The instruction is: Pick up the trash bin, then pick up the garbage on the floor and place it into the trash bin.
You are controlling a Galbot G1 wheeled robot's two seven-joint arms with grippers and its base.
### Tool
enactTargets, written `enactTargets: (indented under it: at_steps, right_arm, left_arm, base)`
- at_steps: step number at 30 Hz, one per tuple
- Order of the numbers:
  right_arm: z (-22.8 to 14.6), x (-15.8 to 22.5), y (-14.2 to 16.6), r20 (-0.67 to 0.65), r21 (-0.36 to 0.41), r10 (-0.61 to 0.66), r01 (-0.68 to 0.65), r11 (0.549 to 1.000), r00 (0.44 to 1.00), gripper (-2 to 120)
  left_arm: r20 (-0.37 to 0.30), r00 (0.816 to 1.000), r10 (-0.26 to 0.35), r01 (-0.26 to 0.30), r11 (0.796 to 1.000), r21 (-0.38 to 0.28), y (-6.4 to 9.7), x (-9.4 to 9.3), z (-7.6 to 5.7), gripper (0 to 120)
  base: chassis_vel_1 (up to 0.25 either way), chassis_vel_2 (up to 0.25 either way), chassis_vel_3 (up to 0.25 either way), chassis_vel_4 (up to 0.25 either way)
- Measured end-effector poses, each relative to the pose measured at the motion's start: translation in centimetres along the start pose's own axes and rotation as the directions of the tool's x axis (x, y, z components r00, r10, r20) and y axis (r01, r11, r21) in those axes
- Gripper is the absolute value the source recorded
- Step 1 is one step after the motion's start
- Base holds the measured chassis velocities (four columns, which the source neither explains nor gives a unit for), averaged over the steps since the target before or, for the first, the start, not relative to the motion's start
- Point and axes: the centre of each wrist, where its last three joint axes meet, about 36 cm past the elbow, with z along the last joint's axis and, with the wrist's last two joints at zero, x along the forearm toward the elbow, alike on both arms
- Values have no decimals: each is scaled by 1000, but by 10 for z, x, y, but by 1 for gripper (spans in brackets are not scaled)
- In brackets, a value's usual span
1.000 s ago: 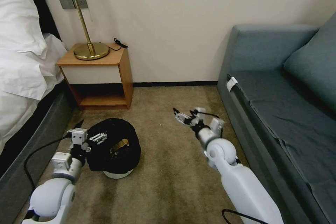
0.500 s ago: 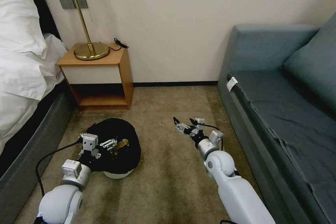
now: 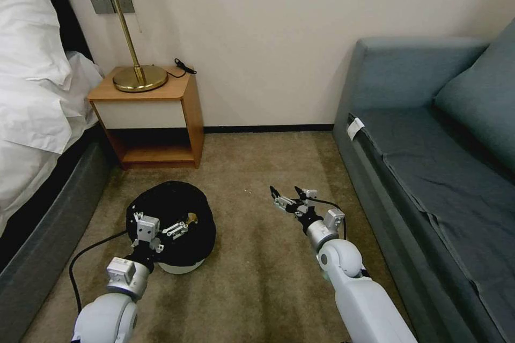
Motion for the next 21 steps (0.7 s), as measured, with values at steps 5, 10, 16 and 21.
enactTargets:
  at_steps: [5,10,16,21]
  right_arm:
    - [0,0,0,-1,0,1,-1,1000,1000,100]
    - [0,0,0,-1,0,1,-1,1000,1000,100]
    - [-1,0,1,-1,0,1,-1,1000,1000,100]
    - [-1,0,1,-2,0,1,-1,1000,1000,100]
  left_arm:
    - [0,1000,-1,1,1000,0,0,0,0,100]
    - [0,1000,-2,2,1000,0,0,0,0,100]
    - [-1,1000,-2,2,1000,0,0,0,0,100]
    - [-2,1000,-3,3,1000,0,0,0,0,100]
  base:
    - [0,0,0,0]
    - [0,0,0,0]
    - [0,0,0,0]
    - [0,0,0,0]
